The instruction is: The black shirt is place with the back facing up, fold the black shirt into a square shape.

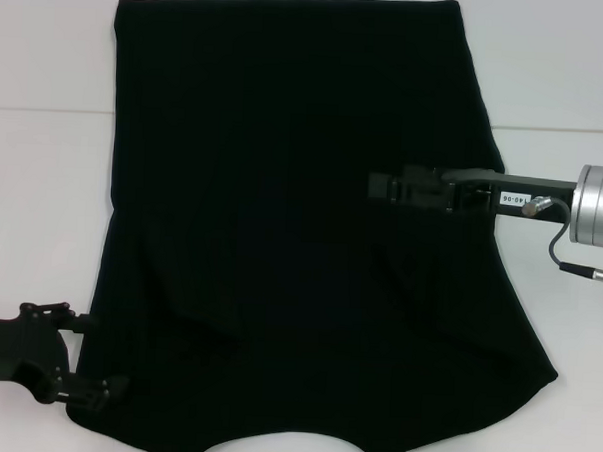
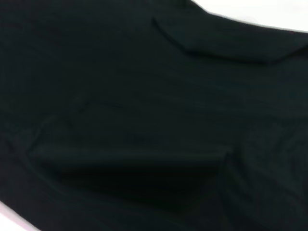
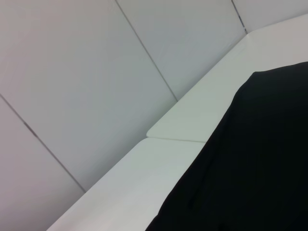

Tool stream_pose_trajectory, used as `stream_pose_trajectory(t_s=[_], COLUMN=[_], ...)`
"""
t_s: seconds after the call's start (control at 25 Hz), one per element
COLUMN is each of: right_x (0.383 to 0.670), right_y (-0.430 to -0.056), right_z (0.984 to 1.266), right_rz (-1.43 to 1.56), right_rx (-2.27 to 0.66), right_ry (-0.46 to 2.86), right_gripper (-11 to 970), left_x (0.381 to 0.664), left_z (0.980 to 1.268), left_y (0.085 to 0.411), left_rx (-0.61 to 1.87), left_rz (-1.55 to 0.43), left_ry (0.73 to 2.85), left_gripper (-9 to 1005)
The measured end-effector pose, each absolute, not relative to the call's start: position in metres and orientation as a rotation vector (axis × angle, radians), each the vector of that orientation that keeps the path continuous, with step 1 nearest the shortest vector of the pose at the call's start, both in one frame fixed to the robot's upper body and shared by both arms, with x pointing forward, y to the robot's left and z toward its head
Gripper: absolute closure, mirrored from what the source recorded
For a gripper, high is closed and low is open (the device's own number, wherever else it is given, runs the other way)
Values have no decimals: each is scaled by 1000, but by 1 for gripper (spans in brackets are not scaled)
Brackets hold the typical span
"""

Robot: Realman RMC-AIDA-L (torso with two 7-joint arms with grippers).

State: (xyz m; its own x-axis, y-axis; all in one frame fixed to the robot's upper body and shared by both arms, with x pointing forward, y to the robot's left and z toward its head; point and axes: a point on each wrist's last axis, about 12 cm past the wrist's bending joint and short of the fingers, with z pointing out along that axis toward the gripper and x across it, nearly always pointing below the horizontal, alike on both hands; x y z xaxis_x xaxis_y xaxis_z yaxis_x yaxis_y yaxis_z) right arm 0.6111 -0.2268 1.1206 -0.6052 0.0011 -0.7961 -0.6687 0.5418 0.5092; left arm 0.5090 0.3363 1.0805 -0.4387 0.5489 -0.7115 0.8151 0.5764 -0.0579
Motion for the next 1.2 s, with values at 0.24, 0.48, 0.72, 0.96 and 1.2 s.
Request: stream_pose_trajectory(t_s=[0.24, 0.48, 0.72, 0.96, 1.2], right_x=[613, 614, 615, 616, 616], right_y=[-227, -228, -229, -230, -231], right_z=[1121, 1121, 1121, 1122, 1123], right_rz=[1079, 1070, 1063, 1057, 1053], right_rx=[-531, -524, -522, -521, -520], right_ry=[1999, 2000, 2000, 2000, 2001], right_gripper=[29, 30, 30, 31, 31], left_x=[509, 508, 509, 511, 512], left_z=[1080, 1079, 1078, 1078, 1077], left_y=[333, 332, 332, 332, 329], left_rx=[1112, 1149, 1174, 1176, 1203], left_rz=[-530, -513, -493, -481, -472], left_ry=[2152, 2140, 2112, 2109, 2111], left_gripper=[46, 46, 46, 54, 82])
